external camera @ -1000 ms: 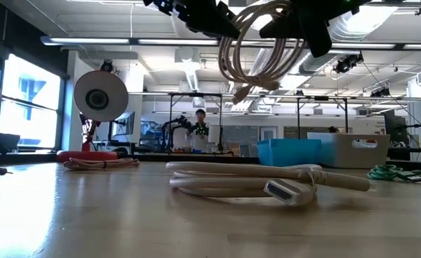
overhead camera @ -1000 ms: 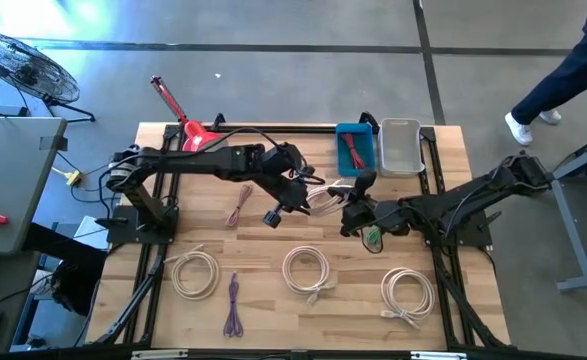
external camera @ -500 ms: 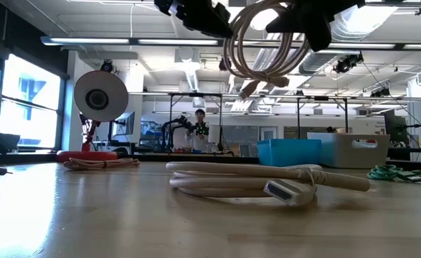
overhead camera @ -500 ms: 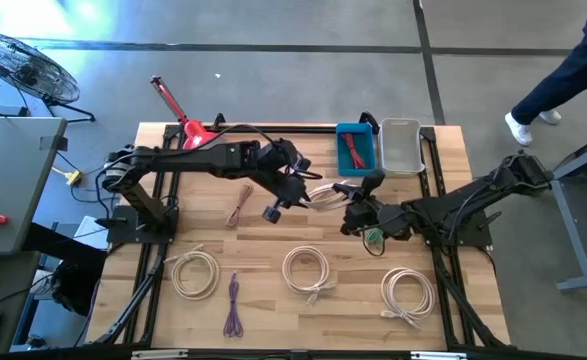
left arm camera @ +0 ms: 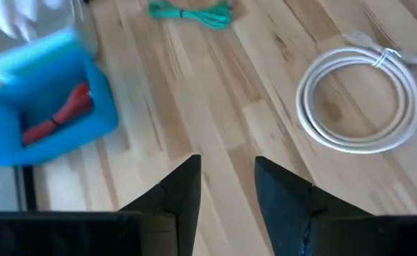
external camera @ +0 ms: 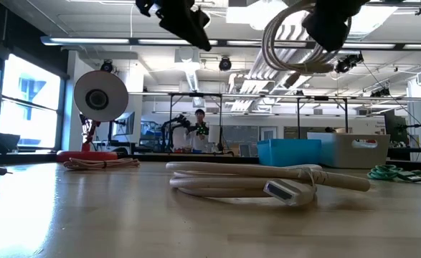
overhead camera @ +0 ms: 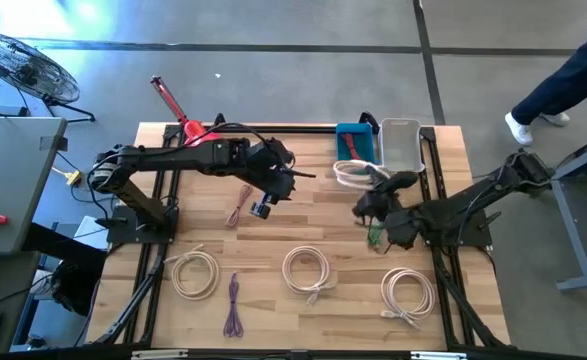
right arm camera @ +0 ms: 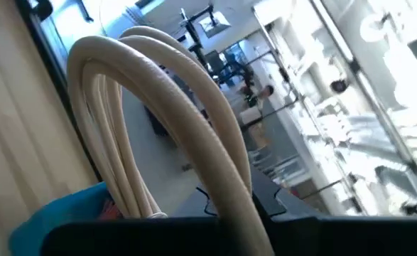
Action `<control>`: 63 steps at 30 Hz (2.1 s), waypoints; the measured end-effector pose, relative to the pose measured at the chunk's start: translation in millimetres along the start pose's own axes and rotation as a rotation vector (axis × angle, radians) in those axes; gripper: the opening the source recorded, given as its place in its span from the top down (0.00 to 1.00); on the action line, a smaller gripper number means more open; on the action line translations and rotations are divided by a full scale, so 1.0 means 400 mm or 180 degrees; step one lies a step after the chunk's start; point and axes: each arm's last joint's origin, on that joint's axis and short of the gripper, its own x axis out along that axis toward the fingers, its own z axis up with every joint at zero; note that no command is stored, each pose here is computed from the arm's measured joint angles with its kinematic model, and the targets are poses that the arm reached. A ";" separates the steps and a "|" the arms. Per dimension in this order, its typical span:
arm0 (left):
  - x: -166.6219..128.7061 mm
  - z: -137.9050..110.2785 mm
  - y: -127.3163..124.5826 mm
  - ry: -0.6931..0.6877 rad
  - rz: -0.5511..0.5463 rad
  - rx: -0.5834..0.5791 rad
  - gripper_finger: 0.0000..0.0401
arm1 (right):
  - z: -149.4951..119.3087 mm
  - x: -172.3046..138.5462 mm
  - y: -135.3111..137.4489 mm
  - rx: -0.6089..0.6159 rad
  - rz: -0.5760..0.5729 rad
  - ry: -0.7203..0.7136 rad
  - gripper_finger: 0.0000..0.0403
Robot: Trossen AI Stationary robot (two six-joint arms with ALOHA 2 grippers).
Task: Pick & Place USB Port
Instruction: Put the white HDMI cable into the gray bin
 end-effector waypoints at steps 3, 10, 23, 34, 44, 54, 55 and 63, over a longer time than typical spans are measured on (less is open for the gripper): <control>0.002 0.001 -0.021 0.0118 -0.0057 0.0016 0.68 | 0.001 0.021 -0.045 0.0243 -0.0070 0.0096 0.99; 0.005 0.012 -0.079 0.0440 0.0068 0.0170 0.68 | -0.043 0.092 -0.172 0.0750 -0.0408 0.0472 0.99; 0.000 0.036 -0.167 0.0860 0.0606 0.0600 0.68 | -0.156 0.146 -0.346 0.1888 -0.0914 0.0542 0.99; -0.004 0.033 -0.181 0.1006 0.0729 0.0659 0.68 | -0.136 0.256 -0.384 0.1912 -0.0471 0.0303 0.99; -0.005 0.030 -0.182 0.1050 0.0719 0.0670 0.68 | -0.190 0.411 -0.445 0.1996 0.0449 0.2056 0.99; -0.008 0.019 -0.184 0.1206 0.0714 0.0624 0.68 | -0.295 0.458 -0.365 0.1806 0.0973 0.2979 0.99; -0.008 0.019 -0.184 0.1205 0.0716 0.0620 0.68 | -0.294 0.457 -0.363 0.1802 0.0989 0.2972 0.99; -0.008 0.019 -0.184 0.1204 0.0749 0.0564 0.68 | -0.310 0.459 -0.341 0.1727 0.1020 0.3109 0.99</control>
